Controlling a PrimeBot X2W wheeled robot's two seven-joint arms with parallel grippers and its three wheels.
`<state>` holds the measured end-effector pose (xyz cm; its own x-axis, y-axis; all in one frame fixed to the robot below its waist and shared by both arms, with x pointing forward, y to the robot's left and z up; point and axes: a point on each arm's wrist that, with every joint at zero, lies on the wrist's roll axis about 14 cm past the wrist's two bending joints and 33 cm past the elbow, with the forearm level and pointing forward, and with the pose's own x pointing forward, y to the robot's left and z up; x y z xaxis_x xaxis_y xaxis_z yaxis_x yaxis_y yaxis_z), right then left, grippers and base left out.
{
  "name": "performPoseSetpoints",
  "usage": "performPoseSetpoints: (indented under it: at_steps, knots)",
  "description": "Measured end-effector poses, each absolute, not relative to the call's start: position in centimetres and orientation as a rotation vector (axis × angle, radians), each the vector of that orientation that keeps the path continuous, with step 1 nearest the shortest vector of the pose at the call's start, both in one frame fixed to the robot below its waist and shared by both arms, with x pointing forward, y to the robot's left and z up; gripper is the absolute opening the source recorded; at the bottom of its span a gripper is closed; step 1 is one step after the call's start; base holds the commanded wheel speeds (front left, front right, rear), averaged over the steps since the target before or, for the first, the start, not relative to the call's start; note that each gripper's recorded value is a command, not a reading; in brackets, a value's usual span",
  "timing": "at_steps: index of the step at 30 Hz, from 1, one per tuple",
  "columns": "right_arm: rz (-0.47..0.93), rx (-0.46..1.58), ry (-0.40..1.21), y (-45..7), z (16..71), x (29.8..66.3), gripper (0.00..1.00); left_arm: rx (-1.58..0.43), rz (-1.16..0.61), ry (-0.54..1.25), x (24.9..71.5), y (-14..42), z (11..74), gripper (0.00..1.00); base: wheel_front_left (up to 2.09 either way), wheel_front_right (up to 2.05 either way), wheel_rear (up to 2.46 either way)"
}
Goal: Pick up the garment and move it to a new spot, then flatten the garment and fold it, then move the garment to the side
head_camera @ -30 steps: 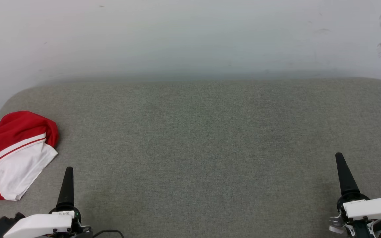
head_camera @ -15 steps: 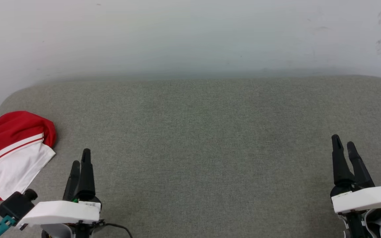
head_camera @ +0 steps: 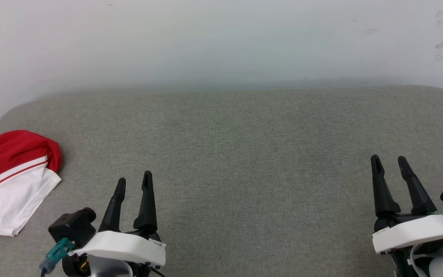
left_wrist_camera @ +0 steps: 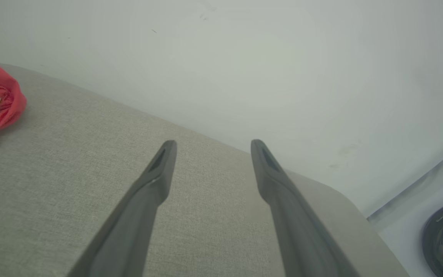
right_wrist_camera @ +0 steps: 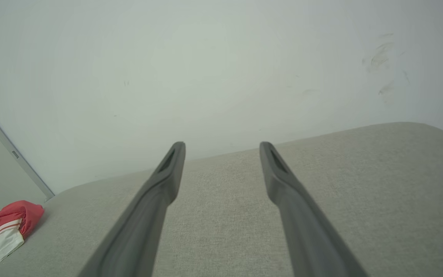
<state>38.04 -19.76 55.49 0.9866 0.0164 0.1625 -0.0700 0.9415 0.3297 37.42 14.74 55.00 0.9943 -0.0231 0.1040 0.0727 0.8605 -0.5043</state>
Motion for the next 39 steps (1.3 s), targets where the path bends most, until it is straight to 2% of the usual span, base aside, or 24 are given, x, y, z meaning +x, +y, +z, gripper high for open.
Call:
performPoseSetpoints:
  at_steps: [10,22,31,39]
  knots:
    - [0.062,0.164,-0.158,-19.2,55.3,37.8,1.00,-0.322,-0.094,-0.089,36.8,12.1,55.0,1.00,0.00,0.00,0.00]
    - [0.067,0.009,-0.156,-19.0,54.9,37.6,1.00,-0.184,-0.090,-0.062,36.6,11.0,53.3,1.00,0.00,0.00,0.00]
    - [0.085,-0.088,-0.176,-18.4,55.2,37.6,1.00,-0.128,-0.089,-0.102,36.4,10.5,53.8,1.00,0.00,0.00,0.00]
    - [0.061,0.003,-0.208,-18.6,55.8,37.5,1.00,-0.208,-0.051,-0.121,36.4,11.4,54.2,1.00,0.00,0.00,0.00]
